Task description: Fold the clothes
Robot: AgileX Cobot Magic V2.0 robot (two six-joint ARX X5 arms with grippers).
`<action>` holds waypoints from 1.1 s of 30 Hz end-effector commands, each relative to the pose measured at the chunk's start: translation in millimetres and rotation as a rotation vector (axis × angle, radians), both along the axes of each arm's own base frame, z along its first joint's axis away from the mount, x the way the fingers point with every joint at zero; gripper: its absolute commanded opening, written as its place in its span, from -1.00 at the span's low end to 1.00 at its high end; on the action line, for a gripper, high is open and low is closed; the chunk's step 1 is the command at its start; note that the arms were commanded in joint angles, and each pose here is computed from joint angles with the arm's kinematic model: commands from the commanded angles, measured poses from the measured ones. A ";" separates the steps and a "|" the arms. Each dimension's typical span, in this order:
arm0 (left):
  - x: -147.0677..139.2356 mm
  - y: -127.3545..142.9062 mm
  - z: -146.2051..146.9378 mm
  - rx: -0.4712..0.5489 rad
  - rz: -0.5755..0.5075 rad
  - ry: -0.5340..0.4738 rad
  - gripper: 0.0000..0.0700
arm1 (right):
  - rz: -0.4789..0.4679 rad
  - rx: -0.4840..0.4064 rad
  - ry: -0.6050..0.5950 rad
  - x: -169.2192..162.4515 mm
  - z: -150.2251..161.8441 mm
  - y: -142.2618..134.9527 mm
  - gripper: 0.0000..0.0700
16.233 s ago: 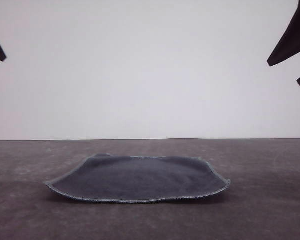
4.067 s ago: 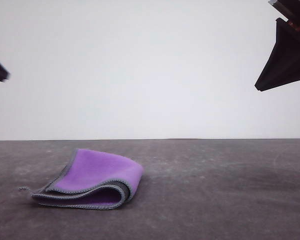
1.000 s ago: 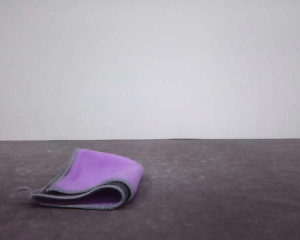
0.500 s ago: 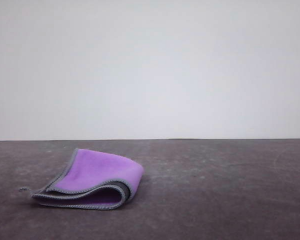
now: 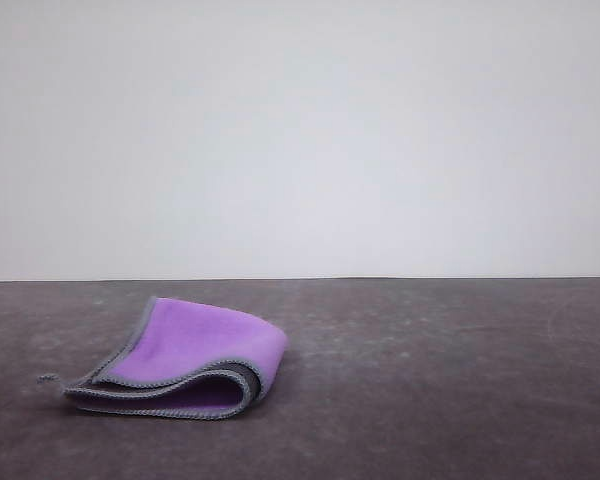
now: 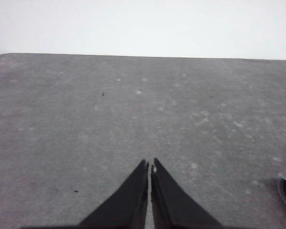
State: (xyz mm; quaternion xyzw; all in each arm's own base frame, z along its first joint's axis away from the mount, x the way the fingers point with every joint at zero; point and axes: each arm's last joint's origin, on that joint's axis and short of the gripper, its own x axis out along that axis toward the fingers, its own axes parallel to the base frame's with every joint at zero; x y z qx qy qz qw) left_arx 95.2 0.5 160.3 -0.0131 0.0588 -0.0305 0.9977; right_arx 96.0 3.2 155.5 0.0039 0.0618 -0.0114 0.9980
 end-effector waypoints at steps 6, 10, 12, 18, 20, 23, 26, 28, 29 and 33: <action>1.1 0.2 -5.6 0.007 0.004 0.008 -1.00 | -0.003 0.015 -0.006 0.4 -0.3 -0.1 -0.96; 1.1 0.2 -5.6 0.007 0.004 0.008 -1.00 | -0.003 0.015 -0.006 0.4 -0.3 -0.1 -0.95; 1.1 0.2 -5.6 0.007 0.004 0.008 -1.00 | -0.003 0.015 -0.006 0.4 -0.3 -0.1 -0.96; 1.1 0.2 -5.6 0.007 0.004 0.008 -1.00 | -0.003 0.015 -0.006 0.4 -0.3 -0.1 -0.95; 1.1 0.2 -5.6 0.007 0.004 0.008 -1.00 | -0.003 0.015 -0.006 0.4 -0.3 -0.1 -0.95; 1.1 0.2 -5.6 0.007 0.004 0.008 -1.00 | -0.003 0.015 -0.006 0.4 -0.3 -0.1 -0.96; 1.1 0.2 -5.6 0.007 0.004 0.008 -1.00 | -0.003 0.015 -0.006 0.4 -0.3 -0.1 -0.96; 1.1 0.2 -5.6 0.007 0.004 0.008 -1.00 | -0.003 0.015 -0.006 0.4 -0.3 -0.1 -0.96; 1.1 0.2 -5.6 0.007 0.003 0.008 -1.00 | -0.003 0.015 -0.006 0.4 -0.3 -0.1 -0.96; 1.1 0.2 -5.6 0.007 0.004 0.008 -1.00 | -0.003 0.015 -0.006 0.4 -0.3 -0.1 -0.96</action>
